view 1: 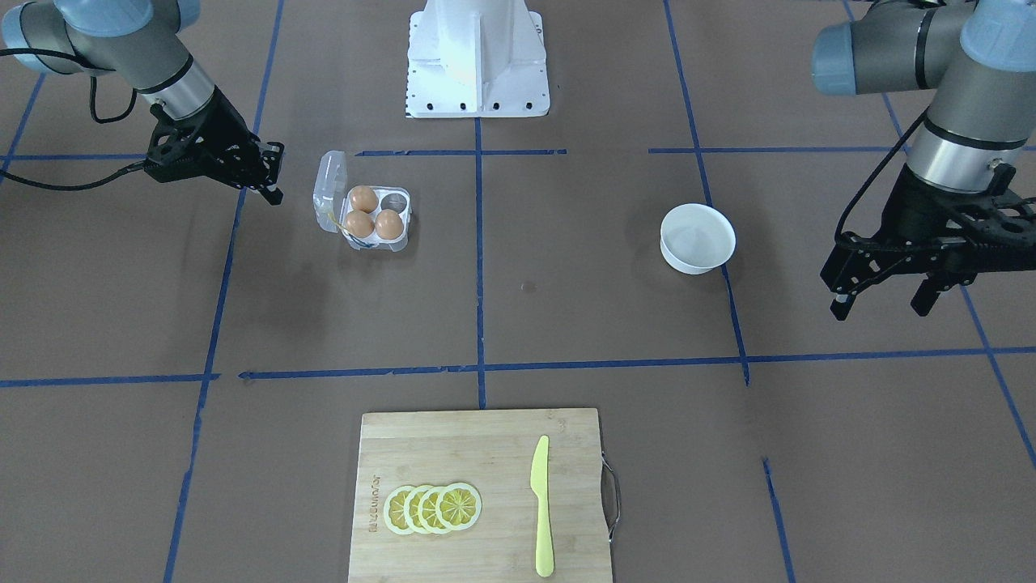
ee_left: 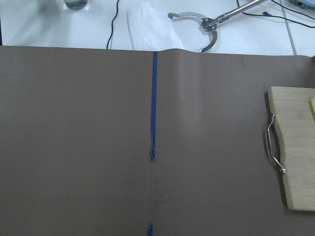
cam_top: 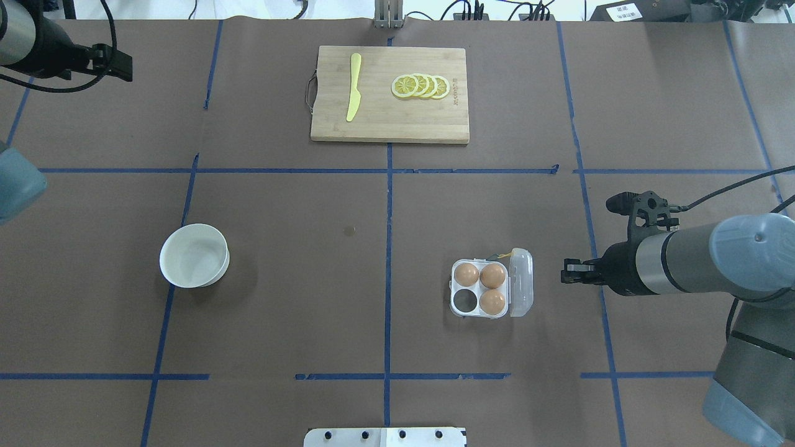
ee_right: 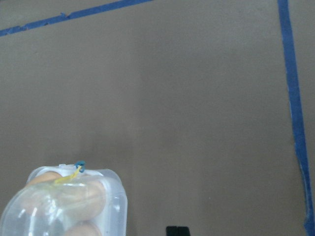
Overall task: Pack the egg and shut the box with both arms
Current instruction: 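Push the open carton lid over the eggs with the right gripper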
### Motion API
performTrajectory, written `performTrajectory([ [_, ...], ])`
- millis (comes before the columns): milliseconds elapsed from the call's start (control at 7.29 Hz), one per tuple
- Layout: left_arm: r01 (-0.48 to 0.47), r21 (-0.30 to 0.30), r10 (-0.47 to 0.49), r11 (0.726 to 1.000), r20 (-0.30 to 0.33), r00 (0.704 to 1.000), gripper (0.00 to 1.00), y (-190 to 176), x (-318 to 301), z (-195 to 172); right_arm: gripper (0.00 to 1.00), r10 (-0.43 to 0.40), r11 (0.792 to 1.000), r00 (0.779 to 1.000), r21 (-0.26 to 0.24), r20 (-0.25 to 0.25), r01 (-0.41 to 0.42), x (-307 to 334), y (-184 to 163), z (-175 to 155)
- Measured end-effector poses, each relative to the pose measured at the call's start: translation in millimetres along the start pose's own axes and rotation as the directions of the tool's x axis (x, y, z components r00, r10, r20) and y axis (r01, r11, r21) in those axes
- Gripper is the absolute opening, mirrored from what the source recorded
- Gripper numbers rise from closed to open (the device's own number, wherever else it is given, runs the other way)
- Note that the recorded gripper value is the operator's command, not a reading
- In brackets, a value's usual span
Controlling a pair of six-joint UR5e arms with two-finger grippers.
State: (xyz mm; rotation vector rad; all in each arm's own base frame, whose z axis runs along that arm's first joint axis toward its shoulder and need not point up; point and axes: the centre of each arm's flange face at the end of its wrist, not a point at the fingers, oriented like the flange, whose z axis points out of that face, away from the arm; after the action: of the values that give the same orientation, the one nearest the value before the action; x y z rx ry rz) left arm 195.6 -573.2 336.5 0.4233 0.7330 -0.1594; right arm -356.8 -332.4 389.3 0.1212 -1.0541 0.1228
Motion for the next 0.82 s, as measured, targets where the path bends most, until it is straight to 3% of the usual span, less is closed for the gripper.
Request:
performTrajectory([
  [823,0.006,0.011,-0.006,1.0,0.015,1.0,1.0,-4.5,-18.6,-5.4,0.0,-0.038,0.998,0.999,-0.051,0.035,0.04,-79.0,10.8,19.9],
])
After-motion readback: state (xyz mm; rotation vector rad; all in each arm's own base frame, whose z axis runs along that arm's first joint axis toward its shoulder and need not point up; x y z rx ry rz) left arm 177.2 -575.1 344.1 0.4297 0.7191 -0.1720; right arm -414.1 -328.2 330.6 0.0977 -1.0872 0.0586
